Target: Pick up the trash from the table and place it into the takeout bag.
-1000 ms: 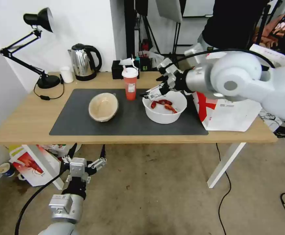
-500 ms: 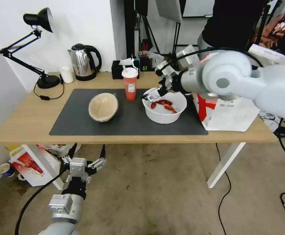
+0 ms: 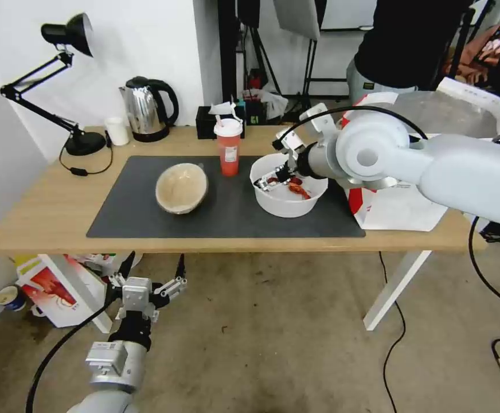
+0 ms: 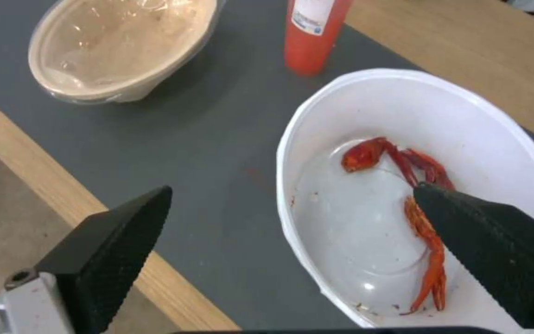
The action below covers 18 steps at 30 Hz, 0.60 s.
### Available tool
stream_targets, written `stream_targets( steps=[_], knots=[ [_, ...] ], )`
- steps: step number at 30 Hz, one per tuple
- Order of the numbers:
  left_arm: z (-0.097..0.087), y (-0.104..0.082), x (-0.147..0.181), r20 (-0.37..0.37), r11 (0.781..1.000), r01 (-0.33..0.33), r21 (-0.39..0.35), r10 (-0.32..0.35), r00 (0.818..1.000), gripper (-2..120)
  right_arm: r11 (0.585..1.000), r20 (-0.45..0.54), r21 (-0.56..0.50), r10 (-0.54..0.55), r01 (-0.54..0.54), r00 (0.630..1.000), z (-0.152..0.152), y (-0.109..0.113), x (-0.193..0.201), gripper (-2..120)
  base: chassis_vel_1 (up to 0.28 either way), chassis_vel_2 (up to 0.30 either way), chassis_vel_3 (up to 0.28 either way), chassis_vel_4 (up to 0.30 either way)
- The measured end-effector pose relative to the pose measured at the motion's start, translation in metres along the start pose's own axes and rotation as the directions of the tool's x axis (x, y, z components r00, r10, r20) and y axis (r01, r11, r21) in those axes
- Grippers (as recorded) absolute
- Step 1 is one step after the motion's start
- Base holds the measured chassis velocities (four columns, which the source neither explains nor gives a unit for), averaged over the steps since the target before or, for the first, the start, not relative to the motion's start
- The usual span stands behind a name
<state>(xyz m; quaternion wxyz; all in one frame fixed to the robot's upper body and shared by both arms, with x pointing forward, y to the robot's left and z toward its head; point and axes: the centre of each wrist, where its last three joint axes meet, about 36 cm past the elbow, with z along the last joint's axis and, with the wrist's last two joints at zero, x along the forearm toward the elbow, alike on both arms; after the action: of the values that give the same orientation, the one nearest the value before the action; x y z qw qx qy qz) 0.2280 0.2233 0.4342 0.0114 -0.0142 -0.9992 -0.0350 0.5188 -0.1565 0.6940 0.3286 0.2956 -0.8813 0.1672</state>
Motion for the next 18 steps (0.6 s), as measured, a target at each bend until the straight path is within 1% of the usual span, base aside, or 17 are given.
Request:
stream_targets(
  steps=[8,14,18],
  knots=[
    [0.000,0.000,0.000,0.000,1.000,0.000,0.000,0.000,1.000,100,1.000,-0.016,-0.018,-0.011,0.011,1.000,0.004,-0.005,0.005,100,0.000,0.000,0.000,0.000],
    [0.000,0.000,0.000,0.000,1.000,0.000,0.000,0.000,1.000,100,1.000,0.005,-0.018,-0.012,0.012,1.000,-0.003,-0.010,0.018,100,0.000,0.000,0.000,0.000],
    [0.000,0.000,0.000,0.000,1.000,0.000,0.000,0.000,1.000,100,1.000,0.005,-0.017,-0.013,0.013,1.000,-0.003,-0.010,0.019,100,0.000,0.000,0.000,0.000]
  ],
)
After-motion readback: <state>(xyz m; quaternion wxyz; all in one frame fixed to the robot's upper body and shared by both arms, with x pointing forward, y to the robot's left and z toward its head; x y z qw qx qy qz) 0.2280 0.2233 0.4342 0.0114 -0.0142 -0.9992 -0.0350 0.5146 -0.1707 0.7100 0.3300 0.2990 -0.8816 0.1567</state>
